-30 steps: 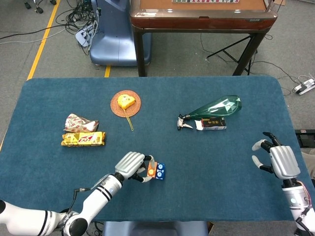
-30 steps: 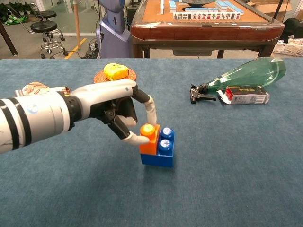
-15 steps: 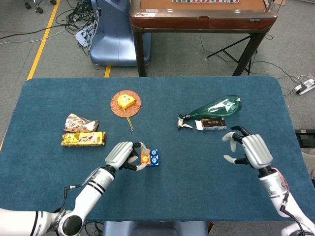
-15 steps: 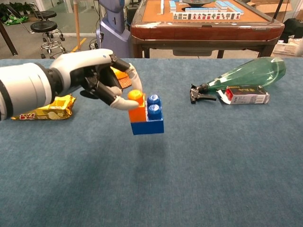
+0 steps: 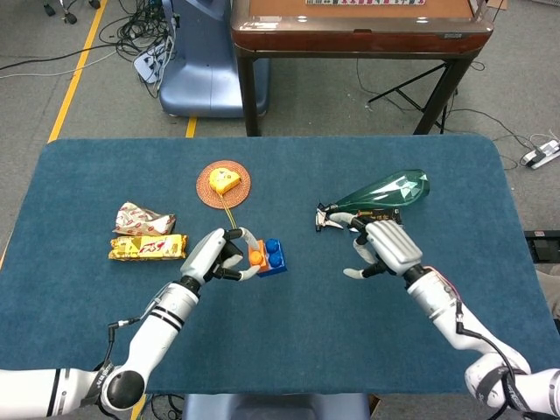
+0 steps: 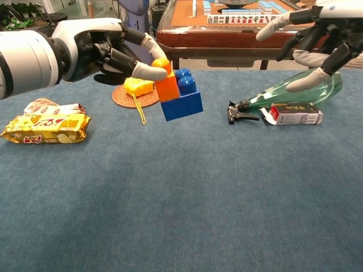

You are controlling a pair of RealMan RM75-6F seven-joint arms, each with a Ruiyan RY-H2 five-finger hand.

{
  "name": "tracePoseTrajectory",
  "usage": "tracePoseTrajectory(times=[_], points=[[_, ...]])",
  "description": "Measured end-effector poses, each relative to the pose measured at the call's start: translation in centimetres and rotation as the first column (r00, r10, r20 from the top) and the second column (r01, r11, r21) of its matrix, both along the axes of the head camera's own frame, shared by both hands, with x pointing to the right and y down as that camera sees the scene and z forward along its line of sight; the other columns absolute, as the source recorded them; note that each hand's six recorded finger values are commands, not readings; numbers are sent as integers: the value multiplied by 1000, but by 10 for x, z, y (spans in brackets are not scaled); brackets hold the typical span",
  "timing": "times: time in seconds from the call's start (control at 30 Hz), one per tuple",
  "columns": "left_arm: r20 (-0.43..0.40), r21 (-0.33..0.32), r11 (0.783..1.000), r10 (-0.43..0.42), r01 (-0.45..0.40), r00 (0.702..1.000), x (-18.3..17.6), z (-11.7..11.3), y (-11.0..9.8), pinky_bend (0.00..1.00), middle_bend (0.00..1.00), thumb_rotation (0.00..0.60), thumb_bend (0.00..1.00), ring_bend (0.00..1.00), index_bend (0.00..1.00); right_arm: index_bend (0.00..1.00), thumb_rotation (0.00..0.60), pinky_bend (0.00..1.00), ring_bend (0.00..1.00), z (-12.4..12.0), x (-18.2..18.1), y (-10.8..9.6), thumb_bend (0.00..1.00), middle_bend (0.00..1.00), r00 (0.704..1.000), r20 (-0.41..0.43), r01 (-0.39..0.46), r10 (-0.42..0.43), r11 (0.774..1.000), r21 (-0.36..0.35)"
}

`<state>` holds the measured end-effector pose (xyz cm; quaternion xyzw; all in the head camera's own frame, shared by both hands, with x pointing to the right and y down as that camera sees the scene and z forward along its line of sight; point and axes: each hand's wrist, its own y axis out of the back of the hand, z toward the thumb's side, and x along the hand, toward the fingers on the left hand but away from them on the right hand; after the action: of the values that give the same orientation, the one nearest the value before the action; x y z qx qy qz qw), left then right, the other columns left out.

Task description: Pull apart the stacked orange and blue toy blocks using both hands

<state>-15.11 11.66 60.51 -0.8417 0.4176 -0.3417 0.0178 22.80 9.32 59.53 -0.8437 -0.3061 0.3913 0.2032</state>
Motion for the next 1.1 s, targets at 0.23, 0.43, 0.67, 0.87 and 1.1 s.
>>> tracePoseTrajectory(times=[0.23, 0.43, 0.67, 0.87, 1.1], points=[[-17, 7, 1000, -7, 7, 1000, 2, -4, -1, 1000, 1000, 600, 344, 995, 695, 54, 600, 1000, 1000, 8, -38, -9, 0, 918, 997, 80, -9, 19, 992, -123], [-22, 10, 1000, -3, 3, 1000, 5, -4, 0, 1000, 1000, 600, 344, 995, 695, 50, 600, 1000, 1000, 25, -57, -4, 0, 918, 993, 113, -19, 40, 982, -186], [-22, 21, 1000, 0, 1, 1000, 6, -5, 0, 1000, 1000, 600, 344, 995, 695, 51, 600, 1000, 1000, 47, -70, 1, 0, 933, 989, 128, -44, 78, 967, -253], [-17, 20, 1000, 11, -11, 1000, 8, -3, 2, 1000, 1000, 600, 343, 995, 695, 86, 600, 1000, 1000, 57, -79, 5, 0, 975, 974, 177, -78, 145, 937, -339], [-17, 15, 1000, 6, -5, 1000, 6, 0, 4, 1000, 1000, 600, 343, 995, 697, 304, 600, 1000, 1000, 68, -86, 8, 0, 1000, 950, 224, -104, 218, 897, -431]])
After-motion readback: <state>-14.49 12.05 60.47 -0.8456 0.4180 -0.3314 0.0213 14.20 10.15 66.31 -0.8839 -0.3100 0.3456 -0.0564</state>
